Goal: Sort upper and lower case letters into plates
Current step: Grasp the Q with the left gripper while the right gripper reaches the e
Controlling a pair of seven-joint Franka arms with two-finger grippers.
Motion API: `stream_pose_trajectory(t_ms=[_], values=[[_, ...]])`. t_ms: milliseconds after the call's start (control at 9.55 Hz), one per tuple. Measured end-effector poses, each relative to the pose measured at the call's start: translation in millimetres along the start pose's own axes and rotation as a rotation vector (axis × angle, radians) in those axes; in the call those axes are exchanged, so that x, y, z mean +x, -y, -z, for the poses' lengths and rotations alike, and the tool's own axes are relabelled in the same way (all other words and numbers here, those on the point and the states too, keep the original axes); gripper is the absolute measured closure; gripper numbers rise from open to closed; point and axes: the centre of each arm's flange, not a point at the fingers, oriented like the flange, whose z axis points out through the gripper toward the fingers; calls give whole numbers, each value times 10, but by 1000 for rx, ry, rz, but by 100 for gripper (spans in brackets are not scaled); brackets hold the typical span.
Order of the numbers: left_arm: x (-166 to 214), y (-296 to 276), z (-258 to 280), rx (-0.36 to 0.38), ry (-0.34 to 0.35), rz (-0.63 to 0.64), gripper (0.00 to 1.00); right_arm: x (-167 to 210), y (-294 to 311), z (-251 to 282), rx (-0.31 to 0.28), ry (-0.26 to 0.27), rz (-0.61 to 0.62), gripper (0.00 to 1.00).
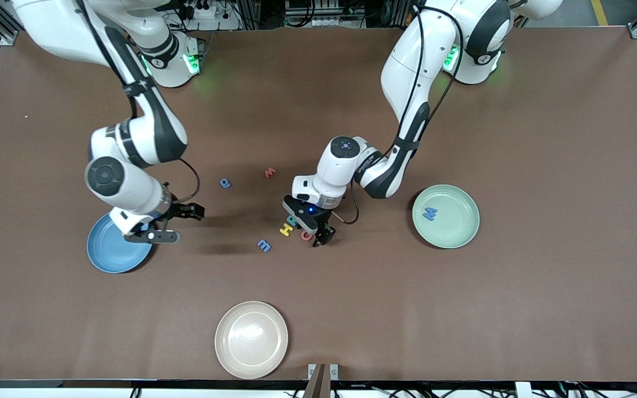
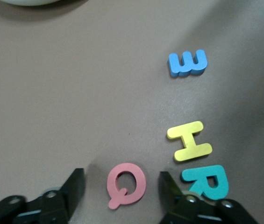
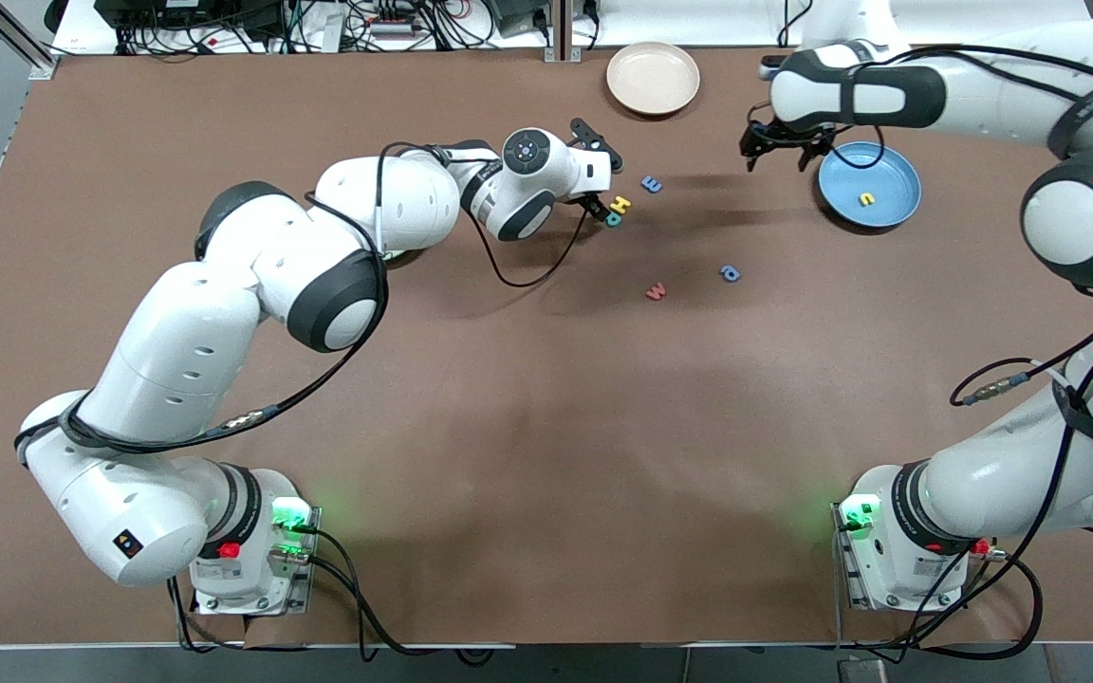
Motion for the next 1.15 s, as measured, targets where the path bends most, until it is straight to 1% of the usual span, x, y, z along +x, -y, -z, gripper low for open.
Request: stream_pose_trajectory(t_ms=[105,209,314,524,733,1047,1152], values=[[6,-1,3,0,-1,0,29,51,136,-19,5,-7,5,0],[8,-6,5,-1,-2,0,33,133,180,-7,11,-18,7,0],[14,-24,7,-2,-3,1,48,220,165,23,15,-31,22,0],[19,-19,10,-2,-4,21,48,332,32,49,17,-43,101,0],[14,-17,8,-2,-3,26,48,384,-138,41,16,-43,160,0],[10,-16,9,-2,-2,31,48,389,-145,39,16,-43,179,0],[10,-16,9,-2,-2,33,51,389,-144,39,16,-43,180,0]])
